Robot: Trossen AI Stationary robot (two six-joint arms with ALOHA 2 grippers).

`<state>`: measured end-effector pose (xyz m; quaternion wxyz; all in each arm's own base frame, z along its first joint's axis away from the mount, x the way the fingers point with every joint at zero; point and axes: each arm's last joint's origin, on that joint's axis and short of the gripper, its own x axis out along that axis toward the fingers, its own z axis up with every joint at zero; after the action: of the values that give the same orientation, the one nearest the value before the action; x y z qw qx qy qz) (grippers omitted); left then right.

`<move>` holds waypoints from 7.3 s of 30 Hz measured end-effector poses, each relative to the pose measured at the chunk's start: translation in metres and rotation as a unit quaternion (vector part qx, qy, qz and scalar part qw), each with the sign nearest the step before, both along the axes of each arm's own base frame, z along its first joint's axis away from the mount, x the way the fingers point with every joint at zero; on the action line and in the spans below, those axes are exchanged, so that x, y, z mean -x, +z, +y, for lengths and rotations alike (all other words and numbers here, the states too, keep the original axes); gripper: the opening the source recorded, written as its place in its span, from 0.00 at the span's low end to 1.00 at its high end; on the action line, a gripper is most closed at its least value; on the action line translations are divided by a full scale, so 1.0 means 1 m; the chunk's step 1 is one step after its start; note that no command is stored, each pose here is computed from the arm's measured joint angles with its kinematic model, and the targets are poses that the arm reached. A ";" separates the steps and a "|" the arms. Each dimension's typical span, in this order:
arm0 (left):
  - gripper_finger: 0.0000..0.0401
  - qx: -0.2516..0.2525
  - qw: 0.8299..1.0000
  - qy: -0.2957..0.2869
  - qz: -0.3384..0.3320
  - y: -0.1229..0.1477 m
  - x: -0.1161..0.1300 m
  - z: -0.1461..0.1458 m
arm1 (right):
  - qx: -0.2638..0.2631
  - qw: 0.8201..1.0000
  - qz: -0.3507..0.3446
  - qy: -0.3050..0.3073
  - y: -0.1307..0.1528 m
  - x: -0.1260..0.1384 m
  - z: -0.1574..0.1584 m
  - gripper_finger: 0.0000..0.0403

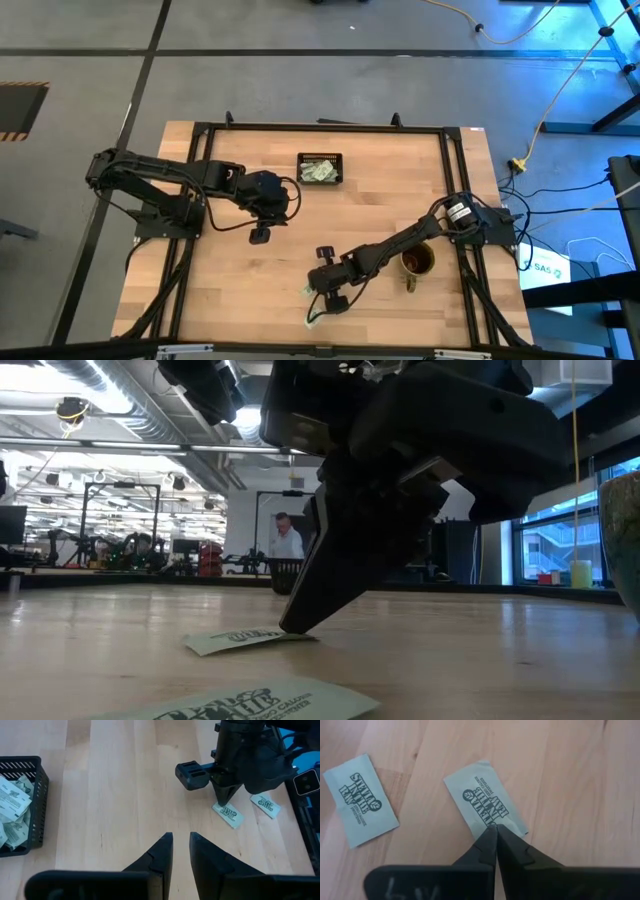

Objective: Pick and place Stevia / Truvia into bins
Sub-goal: Put the white stevia packet into the black bin

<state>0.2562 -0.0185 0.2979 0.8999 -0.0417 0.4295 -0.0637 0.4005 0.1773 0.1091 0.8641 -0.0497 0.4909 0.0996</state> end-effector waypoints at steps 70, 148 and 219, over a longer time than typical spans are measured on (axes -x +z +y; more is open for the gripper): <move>0.15 -0.001 1.000 -0.001 0.000 0.000 0.000 0.000 | -0.082 0.995 -0.037 -0.030 0.006 -0.008 0.007 0.25; 0.15 -0.036 0.996 0.006 0.085 -0.009 0.019 -0.029 | -0.002 0.893 -0.022 -0.449 0.094 0.010 -0.271 0.00; 0.19 -0.068 0.990 -0.049 -0.111 0.004 -0.021 -0.044 | 0.019 0.943 -0.121 -0.309 0.153 0.032 -0.182 0.18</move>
<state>0.2772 -0.0623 0.3023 0.9386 0.0478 0.3314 -0.0827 0.3687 -0.0043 0.2623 0.9040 0.0764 0.3759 -0.1888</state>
